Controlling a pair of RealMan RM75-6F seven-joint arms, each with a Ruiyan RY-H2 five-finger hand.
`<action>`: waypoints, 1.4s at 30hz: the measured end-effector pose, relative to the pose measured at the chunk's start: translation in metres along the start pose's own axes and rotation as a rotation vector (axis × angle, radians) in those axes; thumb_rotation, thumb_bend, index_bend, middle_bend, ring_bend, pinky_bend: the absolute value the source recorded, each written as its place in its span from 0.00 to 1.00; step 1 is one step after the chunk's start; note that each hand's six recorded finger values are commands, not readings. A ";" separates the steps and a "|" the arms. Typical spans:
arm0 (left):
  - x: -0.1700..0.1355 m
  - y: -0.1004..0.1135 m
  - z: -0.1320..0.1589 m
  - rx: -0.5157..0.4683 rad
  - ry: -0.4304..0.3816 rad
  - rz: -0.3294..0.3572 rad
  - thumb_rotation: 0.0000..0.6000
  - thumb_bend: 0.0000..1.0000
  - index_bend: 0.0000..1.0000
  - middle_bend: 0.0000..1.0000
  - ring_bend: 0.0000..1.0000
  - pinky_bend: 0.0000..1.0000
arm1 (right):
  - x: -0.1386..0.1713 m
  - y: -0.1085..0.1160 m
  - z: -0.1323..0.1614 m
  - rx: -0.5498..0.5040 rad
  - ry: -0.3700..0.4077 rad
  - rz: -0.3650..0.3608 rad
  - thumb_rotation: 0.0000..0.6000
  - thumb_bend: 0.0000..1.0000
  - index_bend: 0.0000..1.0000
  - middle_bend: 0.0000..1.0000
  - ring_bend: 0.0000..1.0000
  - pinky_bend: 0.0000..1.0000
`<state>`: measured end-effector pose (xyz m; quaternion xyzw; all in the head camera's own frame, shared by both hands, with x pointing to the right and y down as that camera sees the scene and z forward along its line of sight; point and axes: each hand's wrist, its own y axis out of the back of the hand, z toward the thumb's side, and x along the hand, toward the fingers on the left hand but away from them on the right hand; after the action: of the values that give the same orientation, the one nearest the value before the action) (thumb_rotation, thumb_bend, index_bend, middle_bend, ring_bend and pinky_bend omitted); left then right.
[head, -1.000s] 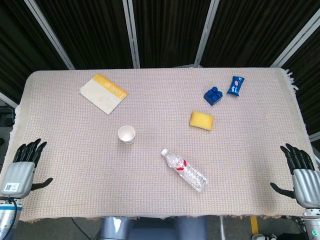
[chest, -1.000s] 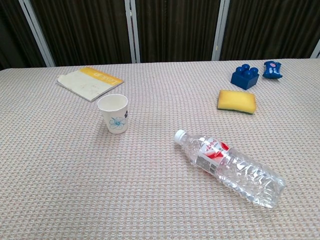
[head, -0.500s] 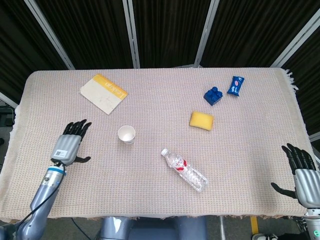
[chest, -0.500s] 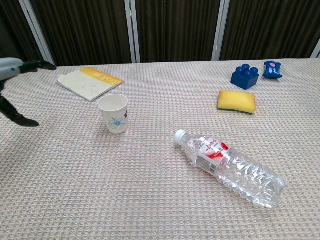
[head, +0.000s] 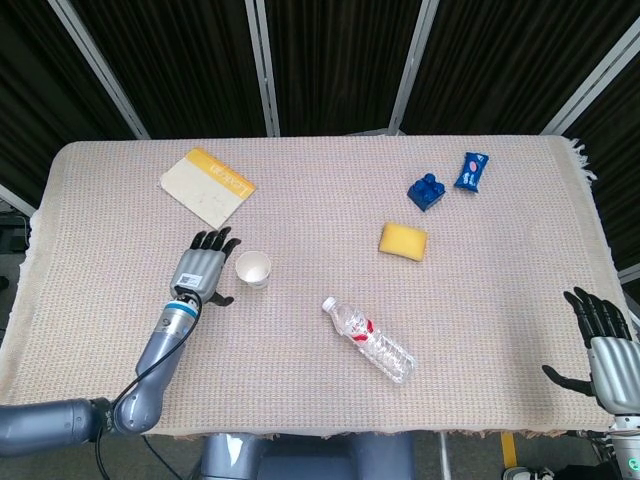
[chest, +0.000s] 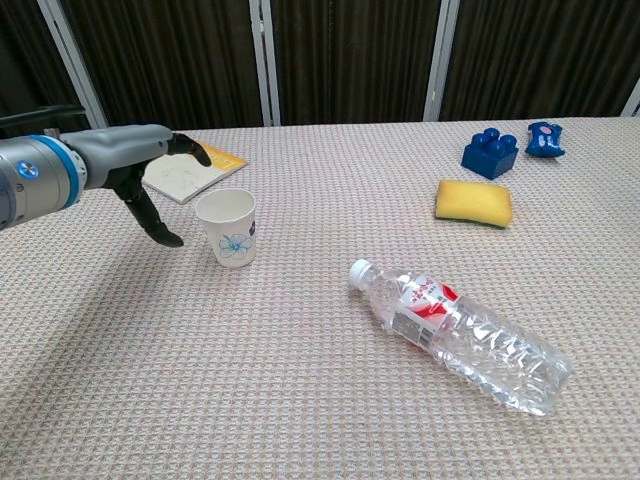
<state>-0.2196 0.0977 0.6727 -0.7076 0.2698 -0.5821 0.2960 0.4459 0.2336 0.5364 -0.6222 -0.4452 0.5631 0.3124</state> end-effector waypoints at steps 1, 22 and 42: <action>0.002 -0.001 0.003 0.000 0.000 -0.004 1.00 0.11 0.14 0.00 0.00 0.00 | 0.000 0.001 0.000 -0.001 0.000 -0.002 1.00 0.04 0.00 0.00 0.00 0.00; 0.029 -0.017 0.024 0.022 0.039 -0.041 1.00 0.25 0.18 0.00 0.00 0.00 | 0.000 0.003 -0.002 -0.016 -0.004 0.001 1.00 0.04 0.00 0.00 0.00 0.00; 0.002 -0.012 0.034 -0.257 -0.049 -0.039 1.00 0.26 0.43 0.00 0.00 0.00 | 0.000 0.004 -0.002 -0.014 -0.006 -0.004 1.00 0.04 0.00 0.00 0.00 0.00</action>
<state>-0.1852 0.1078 0.6782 -0.7588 0.3213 -0.5308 0.1980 0.4485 0.2324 0.5327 -0.6217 -0.4514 0.5611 0.3080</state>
